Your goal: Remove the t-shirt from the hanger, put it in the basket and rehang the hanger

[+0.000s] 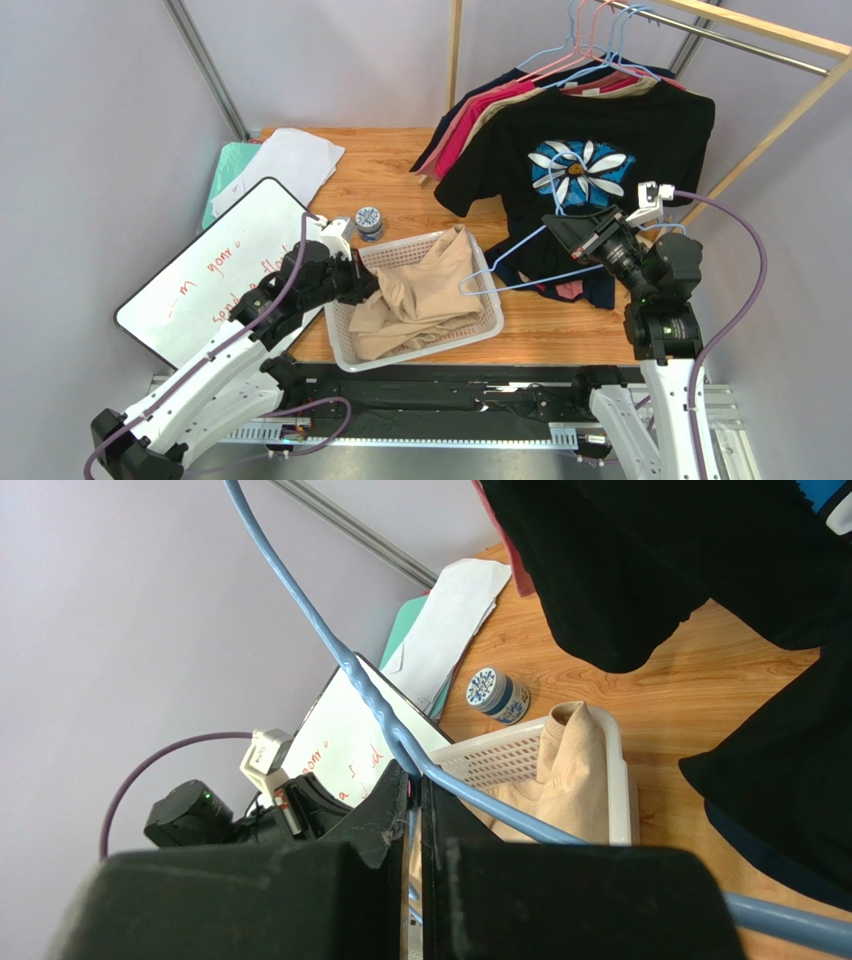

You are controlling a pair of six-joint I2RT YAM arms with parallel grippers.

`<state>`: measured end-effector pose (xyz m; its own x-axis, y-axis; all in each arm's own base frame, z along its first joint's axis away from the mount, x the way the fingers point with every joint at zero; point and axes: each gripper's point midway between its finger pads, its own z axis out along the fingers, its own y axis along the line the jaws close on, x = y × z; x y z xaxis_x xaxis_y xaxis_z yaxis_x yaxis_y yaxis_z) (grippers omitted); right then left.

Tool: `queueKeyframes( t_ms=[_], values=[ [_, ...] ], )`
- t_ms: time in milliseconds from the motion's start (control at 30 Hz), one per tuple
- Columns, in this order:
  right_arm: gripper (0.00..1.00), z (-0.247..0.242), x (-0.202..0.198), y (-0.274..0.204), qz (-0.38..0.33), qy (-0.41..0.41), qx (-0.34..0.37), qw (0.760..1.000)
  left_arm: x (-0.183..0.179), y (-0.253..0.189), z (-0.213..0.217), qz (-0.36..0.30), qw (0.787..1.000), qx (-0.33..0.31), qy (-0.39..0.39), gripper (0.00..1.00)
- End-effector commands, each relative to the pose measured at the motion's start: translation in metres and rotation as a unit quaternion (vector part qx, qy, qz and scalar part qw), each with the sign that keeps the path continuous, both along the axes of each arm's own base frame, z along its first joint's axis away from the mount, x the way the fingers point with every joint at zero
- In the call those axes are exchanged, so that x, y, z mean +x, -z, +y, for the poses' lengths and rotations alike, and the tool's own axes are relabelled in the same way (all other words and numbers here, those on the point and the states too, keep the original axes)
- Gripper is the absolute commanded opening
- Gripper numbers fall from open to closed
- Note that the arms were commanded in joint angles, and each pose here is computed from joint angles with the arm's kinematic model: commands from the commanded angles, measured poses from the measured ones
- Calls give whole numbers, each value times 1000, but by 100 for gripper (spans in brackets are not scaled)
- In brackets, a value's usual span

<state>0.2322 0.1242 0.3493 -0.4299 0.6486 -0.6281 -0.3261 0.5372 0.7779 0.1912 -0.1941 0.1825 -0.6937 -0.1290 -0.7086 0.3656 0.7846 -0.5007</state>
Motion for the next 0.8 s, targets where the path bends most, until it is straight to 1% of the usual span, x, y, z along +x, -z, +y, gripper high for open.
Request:
queueKeyframes(
  t_ms=[0, 33, 100, 133, 200, 233, 300, 333, 367, 467, 500, 533, 600, 633, 700, 733, 767],
  values=[
    [0, 4, -10, 0, 0, -13, 13, 1000, 18, -7, -18, -14, 999, -44, -10, 0],
    [0, 5, -10, 1, 2, -13, 13, 1000, 21, -4, -41, 0, 997, -72, 27, 0],
    [0, 5, -10, 4, 8, -13, 13, 1000, 22, 6, -63, 22, 995, -73, 58, 0],
    [0, 4, -9, 6, 13, -12, 14, 1000, 27, 28, -72, 43, 996, -42, 59, 0],
    [0, 6, -9, 9, 18, -17, 14, 1000, 29, 41, -88, 48, 997, -19, 65, 0],
    [0, 6, -9, 10, 21, -18, 14, 1000, 35, 60, -94, 63, 996, -8, 58, 0],
    [0, 7, -8, 13, 27, -24, 10, 999, 34, 85, -93, 84, 995, 6, 50, 0],
    [0, 8, -7, 14, 29, -25, 8, 999, 40, 93, -92, 82, 996, 7, 30, 0],
    [0, 8, -7, 17, 34, -27, 1, 999, 37, 104, -87, 89, 996, 14, 23, 0],
    [0, 8, -4, 24, 43, -31, -4, 999, 32, 102, -81, 82, 996, 6, 21, 0],
    [0, 9, -5, 26, 41, -34, -9, 999, 30, 98, -80, 78, 997, 2, 23, 4],
    [0, 9, -4, 30, 43, -33, -10, 998, 27, 84, -77, 63, 998, -10, 23, 15],
    [0, 9, -4, 35, 46, -36, -16, 998, 22, 73, -74, 50, 998, -25, 29, 28],
    [0, 9, -4, 36, 48, -37, -16, 998, 18, 57, -71, 33, 998, -37, 34, 39],
    [0, 11, -6, 36, 45, -45, -16, 998, 13, 42, -66, 20, 998, -43, 38, 47],
    [0, 11, -6, 36, 43, -48, -19, 998, 7, 31, -58, 9, 998, -44, 38, 55],
    [0, 12, -6, 35, 43, -51, -21, 998, 6, 19, -56, -1, 998, -50, 37, 59]
  ],
)
